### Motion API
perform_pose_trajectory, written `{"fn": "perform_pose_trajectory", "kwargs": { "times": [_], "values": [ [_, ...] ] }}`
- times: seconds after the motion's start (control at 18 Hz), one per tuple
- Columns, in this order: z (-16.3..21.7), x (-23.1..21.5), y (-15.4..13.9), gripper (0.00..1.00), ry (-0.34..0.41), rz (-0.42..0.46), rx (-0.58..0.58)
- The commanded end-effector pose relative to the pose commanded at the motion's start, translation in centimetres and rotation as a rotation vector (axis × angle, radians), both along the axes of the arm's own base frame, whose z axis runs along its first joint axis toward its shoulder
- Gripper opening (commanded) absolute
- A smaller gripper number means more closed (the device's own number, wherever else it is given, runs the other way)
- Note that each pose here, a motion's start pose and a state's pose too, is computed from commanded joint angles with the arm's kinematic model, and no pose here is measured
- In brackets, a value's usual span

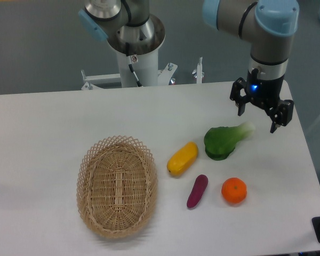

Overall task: Pick up the sweet potato from the table
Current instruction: 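Move the open gripper down toward the purple sweet potato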

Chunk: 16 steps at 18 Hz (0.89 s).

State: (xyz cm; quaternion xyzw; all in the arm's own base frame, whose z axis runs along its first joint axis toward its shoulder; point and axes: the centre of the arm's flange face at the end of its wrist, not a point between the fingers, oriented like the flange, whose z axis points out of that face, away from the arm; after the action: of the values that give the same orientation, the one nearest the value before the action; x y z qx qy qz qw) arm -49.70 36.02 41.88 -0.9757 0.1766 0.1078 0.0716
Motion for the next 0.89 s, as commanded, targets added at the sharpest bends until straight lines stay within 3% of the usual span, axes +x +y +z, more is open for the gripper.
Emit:
{"fn": "perform_pose_trajectory", "kwargs": {
  "times": [0.33, 0.5, 0.72, 0.89],
  "values": [
    [-0.8, 0.4, 0.1, 1.00, -0.025, 0.016, 0.011],
    [-1.5, 0.9, 0.3, 1.00, -0.061, 0.094, 0.040],
    [-3.3, 2.8, 2.6, 1.00, -0.133, 0.169, 0.074],
    [-5.3, 5.2, 6.6, 1.00, -0.135, 0.185, 0.086]
  ]
}}
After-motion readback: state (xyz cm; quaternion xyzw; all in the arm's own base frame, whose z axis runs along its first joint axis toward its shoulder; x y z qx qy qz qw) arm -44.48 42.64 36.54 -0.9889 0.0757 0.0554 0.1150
